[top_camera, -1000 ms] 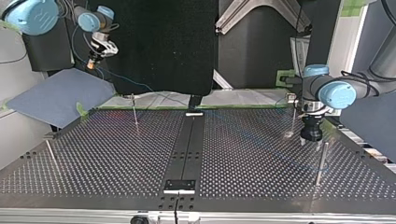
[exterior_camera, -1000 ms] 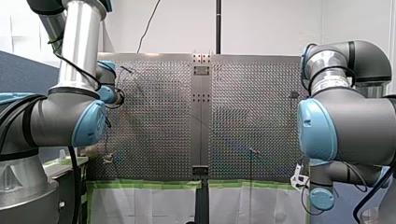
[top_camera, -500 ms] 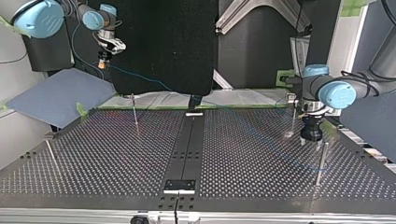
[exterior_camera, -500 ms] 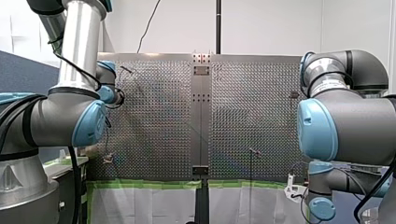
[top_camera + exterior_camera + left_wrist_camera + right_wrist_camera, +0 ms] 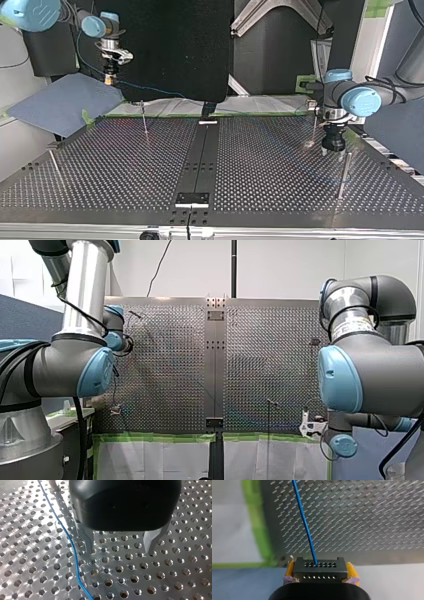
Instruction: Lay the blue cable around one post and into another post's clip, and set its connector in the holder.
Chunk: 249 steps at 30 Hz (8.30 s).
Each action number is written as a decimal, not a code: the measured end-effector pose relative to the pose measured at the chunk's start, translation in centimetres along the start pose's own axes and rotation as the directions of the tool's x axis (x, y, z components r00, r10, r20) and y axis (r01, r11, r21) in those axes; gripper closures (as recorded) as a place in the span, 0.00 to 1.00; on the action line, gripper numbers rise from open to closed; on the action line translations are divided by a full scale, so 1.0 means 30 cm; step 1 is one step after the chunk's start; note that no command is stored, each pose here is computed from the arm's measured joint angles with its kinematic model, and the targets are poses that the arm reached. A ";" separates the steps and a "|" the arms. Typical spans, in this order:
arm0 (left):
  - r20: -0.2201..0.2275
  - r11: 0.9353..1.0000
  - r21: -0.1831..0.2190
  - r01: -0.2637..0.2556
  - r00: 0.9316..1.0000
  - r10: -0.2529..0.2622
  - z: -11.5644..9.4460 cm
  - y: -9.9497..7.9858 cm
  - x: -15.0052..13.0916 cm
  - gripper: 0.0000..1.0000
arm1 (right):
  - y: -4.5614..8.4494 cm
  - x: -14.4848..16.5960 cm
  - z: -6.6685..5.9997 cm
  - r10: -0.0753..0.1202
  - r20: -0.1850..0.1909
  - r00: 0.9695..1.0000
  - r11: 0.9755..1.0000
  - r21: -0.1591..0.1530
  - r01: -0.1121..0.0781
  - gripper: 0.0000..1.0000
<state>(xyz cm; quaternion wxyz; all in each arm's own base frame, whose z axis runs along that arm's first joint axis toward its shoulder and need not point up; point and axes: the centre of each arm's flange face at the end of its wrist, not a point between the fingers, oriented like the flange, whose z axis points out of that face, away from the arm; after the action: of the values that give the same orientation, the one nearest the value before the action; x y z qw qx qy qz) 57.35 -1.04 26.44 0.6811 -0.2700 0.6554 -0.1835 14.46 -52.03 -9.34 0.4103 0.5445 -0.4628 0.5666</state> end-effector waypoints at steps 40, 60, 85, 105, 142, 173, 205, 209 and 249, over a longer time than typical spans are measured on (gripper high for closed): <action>-0.004 0.998 -0.063 0.003 1.000 -0.003 -0.015 0.019 0.002 0.00 | -0.041 0.076 0.058 0.007 -0.010 1.000 0.996 0.090 -0.006 1.00; -0.028 0.992 -0.128 0.006 1.000 -0.009 -0.150 -0.049 -0.104 0.00 | -0.069 0.067 0.052 0.017 0.010 1.000 0.995 0.100 -0.018 1.00; -0.010 0.944 -0.265 -0.199 0.979 0.203 -0.382 -0.162 -0.337 0.00 | -0.099 0.066 0.052 0.048 0.013 0.999 0.992 0.118 -0.049 1.00; 0.105 0.960 -0.089 -0.267 0.956 0.275 -0.551 -0.542 -0.690 0.00 | -0.106 0.067 0.059 0.050 0.014 0.999 0.992 0.118 -0.052 1.00; -0.176 0.959 -0.057 -0.279 0.948 0.265 -0.757 -0.619 -0.600 0.00 | -0.127 0.066 0.060 0.050 0.016 0.999 0.990 0.129 -0.052 1.00; -0.250 0.972 -0.040 -0.234 0.944 0.217 -0.715 -0.621 -0.583 0.00 | -0.135 0.069 0.067 0.049 0.014 0.999 0.990 0.135 -0.051 1.00; -0.259 0.932 -0.189 -0.309 0.931 0.256 -0.750 -0.582 -0.606 0.00 | -0.151 0.065 0.064 0.049 0.021 0.999 0.989 0.142 -0.051 1.00; -0.260 0.932 -0.189 -0.311 0.931 0.258 -0.749 -0.582 -0.605 0.00 | -0.151 0.065 0.063 0.049 0.022 0.999 0.988 0.142 -0.051 1.00; -0.194 0.982 0.113 -0.150 0.966 0.170 -0.865 -0.689 -0.513 0.00 | -0.156 0.065 0.063 0.049 0.022 0.999 0.988 0.142 -0.052 1.00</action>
<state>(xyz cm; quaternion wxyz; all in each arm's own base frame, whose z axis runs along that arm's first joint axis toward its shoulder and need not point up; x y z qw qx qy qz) 32.64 -11.32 51.35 0.6356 -0.1625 0.7314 -0.1862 19.31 -52.83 -7.06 0.3515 0.5659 -0.4385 0.6033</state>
